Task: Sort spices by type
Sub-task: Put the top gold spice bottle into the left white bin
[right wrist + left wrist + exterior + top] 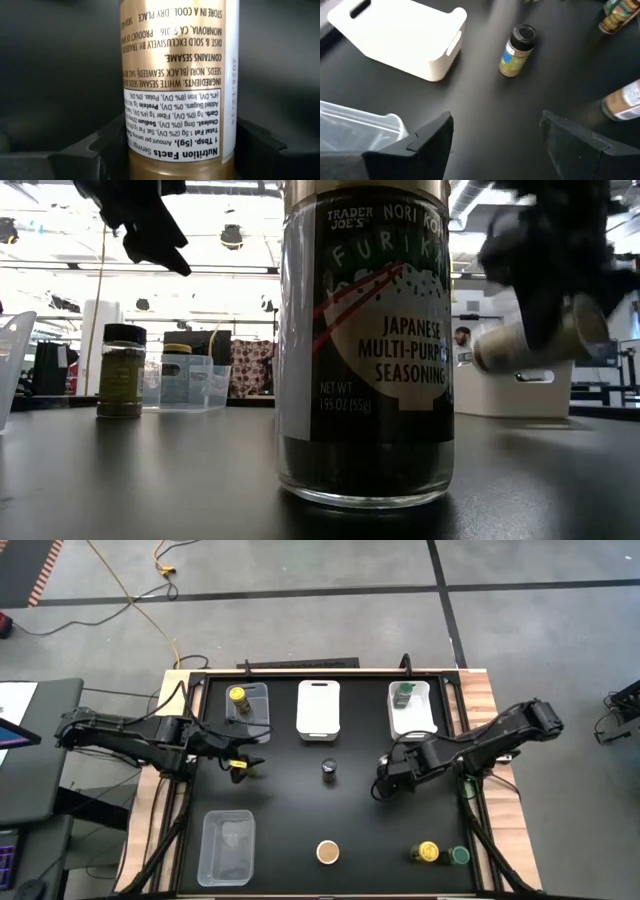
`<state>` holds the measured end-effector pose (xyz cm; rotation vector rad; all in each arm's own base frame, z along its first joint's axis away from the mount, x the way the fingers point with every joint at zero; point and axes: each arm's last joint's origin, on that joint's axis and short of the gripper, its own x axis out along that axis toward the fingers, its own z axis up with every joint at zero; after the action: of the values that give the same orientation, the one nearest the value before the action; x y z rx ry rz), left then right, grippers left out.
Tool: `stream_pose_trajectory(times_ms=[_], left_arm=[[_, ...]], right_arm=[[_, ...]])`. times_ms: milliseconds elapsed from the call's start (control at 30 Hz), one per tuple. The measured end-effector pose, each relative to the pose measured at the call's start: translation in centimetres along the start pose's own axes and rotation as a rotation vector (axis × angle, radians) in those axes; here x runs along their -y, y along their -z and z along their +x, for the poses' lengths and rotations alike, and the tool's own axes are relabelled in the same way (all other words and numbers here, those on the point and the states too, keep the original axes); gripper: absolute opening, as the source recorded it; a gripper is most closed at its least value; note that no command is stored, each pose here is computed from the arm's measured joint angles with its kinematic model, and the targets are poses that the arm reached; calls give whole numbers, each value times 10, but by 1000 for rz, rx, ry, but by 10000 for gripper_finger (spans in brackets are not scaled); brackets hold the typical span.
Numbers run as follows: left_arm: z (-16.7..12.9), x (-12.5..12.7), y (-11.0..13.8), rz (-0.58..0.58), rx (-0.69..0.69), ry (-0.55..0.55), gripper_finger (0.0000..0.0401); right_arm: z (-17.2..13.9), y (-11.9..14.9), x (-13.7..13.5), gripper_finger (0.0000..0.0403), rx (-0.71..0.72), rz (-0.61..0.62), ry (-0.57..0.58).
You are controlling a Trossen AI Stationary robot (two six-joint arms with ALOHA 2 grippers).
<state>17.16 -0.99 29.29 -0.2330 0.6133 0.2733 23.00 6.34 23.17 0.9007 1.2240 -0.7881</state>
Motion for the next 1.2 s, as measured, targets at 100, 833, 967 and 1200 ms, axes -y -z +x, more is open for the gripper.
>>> stream_pose_trajectory(times_ms=[100,833,967,1200], left_arm=[[0,0,-1,41,6,-2,286],[20,38,-80,355,167,64,286],[32,46,-100,398,141,50,286],[69,64,-132,429,116,72,286]], right_arm=[[-30,-4,-9,300,4,-72,-16],[-105,-51,-48,300,116,-698,-111],[-97,-59,-53,300,59,-755,-80],[-85,-70,-63,300,17,-826,-74]])
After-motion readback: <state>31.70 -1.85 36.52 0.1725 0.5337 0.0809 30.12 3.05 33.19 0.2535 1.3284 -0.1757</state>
